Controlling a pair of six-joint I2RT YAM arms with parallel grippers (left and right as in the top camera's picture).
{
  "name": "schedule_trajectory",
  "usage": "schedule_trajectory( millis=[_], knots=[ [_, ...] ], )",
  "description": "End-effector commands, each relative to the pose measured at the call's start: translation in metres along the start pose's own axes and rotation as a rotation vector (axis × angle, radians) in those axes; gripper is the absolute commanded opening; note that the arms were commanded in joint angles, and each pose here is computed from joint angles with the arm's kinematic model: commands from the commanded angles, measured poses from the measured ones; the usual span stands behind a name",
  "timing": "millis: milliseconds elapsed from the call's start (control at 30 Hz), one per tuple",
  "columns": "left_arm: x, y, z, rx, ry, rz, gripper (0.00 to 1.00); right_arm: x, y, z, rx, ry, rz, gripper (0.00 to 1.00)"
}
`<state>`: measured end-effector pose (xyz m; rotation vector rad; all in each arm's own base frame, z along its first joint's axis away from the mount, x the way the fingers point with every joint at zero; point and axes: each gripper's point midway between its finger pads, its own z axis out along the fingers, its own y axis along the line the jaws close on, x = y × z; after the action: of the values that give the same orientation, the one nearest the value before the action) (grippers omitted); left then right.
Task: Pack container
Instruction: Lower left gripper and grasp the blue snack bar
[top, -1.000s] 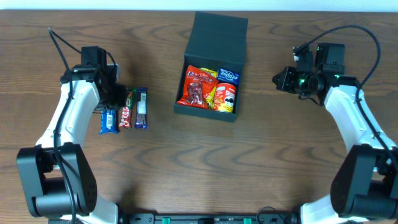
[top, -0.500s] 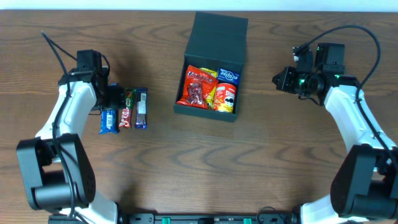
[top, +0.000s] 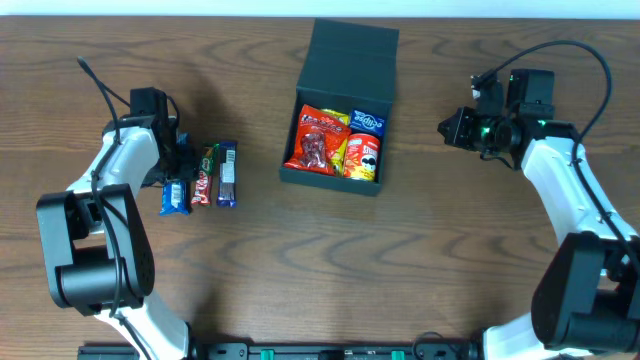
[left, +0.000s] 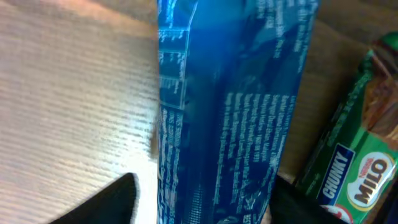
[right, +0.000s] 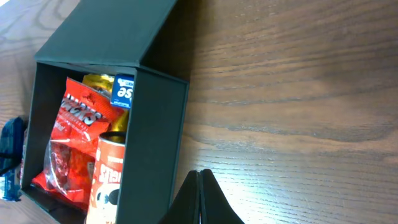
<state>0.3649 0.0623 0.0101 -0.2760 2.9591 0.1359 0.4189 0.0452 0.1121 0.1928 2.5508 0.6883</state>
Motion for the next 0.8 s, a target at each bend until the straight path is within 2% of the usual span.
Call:
schedule_trajectory(
  millis=[0,67,100,567,767],
  knots=[
    [0.001,0.001,0.004,-0.004,0.003,0.002,0.5,-0.002,0.001,-0.005,0.001,-0.014,0.003,0.02],
    [0.0,0.001,0.004,-0.004,-0.002,0.002,0.41,-0.003,0.001,-0.005,0.001,-0.014,0.003,0.02],
    [-0.001,0.001,0.004,-0.004,-0.004,0.002,0.39,-0.003,0.001,-0.005,0.0,-0.014,0.003,0.02],
    [-0.003,0.001,0.003,-0.004,-0.009,0.002,0.26,-0.003,0.001,-0.005,0.0,-0.015,0.001,0.02],
    [-0.022,0.002,-0.016,-0.003,-0.038,-0.001,0.17,-0.004,0.001,-0.005,0.0,-0.018,0.001,0.02]
  ],
)
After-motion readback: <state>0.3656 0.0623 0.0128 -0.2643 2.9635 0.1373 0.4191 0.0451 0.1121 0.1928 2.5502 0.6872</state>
